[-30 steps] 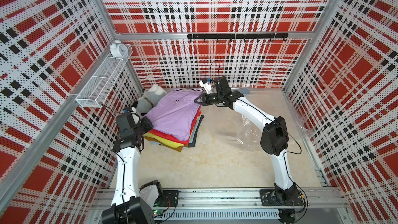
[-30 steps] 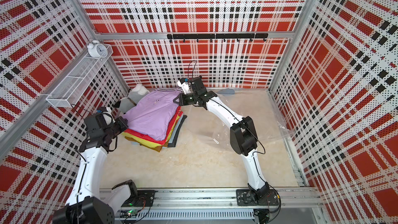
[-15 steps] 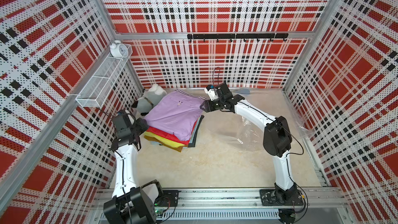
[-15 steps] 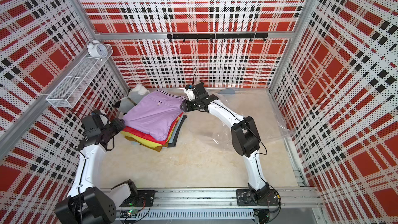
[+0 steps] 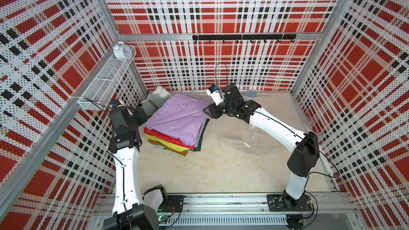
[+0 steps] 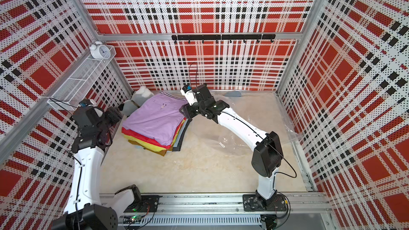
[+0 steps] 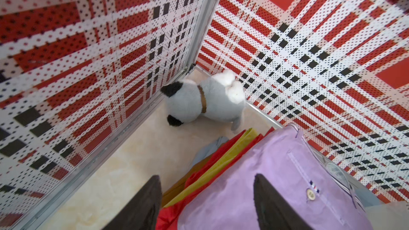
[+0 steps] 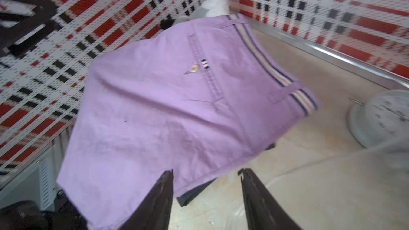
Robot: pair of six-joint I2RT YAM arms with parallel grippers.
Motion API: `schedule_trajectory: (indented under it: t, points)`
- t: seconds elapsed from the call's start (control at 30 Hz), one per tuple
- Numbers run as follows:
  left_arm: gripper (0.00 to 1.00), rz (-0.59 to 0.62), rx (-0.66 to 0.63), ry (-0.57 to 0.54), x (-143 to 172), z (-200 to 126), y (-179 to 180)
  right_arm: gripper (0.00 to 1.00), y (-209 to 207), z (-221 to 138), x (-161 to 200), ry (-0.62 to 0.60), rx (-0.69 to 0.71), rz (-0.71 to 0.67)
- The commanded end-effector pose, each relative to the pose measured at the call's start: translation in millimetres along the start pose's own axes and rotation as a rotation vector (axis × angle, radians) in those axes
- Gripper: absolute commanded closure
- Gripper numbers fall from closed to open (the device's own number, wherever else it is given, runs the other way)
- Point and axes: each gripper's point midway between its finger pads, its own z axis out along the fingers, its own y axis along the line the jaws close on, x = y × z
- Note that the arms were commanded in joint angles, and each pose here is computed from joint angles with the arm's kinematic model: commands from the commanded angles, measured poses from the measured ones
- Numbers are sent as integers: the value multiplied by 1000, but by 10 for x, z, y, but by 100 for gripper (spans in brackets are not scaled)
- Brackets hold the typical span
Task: Take the trousers out of the vacuum bag
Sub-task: Place the trousers at the center of the board.
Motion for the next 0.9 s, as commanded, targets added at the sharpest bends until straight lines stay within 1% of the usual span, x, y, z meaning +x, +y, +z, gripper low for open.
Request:
schedule_trajectory:
  t: [0.0, 0.1, 0.23, 0.3, 0.47, 0.63, 0.7, 0.77, 0.87]
  points:
    - [31, 36, 40, -28, -114, 61, -207, 50, 397, 133, 45, -5, -141, -37]
    - [30, 55, 75, -39, -169, 98, -357, 54, 628, 261, 152, 14, -197, -53]
    - [30, 58, 98, -66, -267, 117, -439, 54, 887, 403, 323, 48, -254, -67]
    - [30, 56, 110, -69, -286, 131, -466, 54, 954, 494, 435, 76, -266, -61]
    - [30, 54, 136, -73, -304, 154, -541, 56, 906, 748, 802, 170, -246, -26]
    - [30, 76, 140, -68, -258, 195, -607, 56, 786, 833, 1149, 257, -192, -13]
    - [30, 98, 135, -60, -194, 224, -676, 54, 741, 819, 1198, 273, -168, -21]
    - [29, 124, 126, -53, -121, 256, -759, 49, 698, 765, 1184, 271, -139, -41]
    - [28, 150, 115, -47, -26, 286, -904, 42, 613, 563, 1018, 214, -144, -36]
